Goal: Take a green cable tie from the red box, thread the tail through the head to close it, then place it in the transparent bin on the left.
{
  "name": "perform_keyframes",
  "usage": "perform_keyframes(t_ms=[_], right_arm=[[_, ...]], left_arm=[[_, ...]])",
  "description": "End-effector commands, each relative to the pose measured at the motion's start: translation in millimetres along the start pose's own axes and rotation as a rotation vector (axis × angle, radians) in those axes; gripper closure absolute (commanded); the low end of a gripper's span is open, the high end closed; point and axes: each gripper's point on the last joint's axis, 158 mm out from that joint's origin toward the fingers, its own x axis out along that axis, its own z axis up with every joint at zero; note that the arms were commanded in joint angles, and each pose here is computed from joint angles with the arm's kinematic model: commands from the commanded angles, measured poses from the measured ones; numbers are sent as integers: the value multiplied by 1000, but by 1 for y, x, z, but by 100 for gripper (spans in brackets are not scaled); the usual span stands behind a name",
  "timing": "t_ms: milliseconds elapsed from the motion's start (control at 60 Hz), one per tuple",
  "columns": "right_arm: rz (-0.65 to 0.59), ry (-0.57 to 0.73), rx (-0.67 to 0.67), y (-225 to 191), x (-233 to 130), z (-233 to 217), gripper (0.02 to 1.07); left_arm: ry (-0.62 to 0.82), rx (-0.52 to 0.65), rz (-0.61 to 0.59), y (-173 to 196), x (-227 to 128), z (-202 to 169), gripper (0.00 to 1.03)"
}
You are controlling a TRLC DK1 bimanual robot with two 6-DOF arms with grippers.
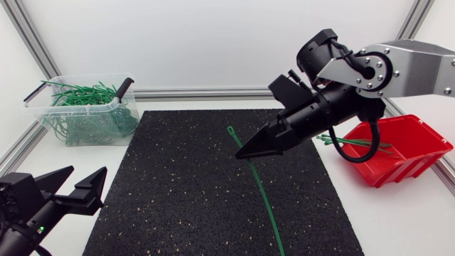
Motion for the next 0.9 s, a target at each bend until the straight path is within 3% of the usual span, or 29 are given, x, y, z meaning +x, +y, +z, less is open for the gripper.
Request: perform_keyframes(t_ms=[0, 400, 583, 683, 883], right_arm=[[35, -2, 83, 5, 12, -8, 101], [69, -100, 66, 7, 22, 7, 101], [101, -173, 75, 4, 22, 23, 101], [107, -195, 83, 2, 24, 27, 101], [122, -233, 94, -2, 32, 31, 101]], left_arm=[[-43, -44, -32, -4, -1, 39, 4], [99, -149, -347, -48, 27, 84, 4], [187, -159, -567, -94, 31, 89, 4], [237, -140, -674, -126, 30, 85, 4], [167, -56, -858, -174, 14, 101, 4]])
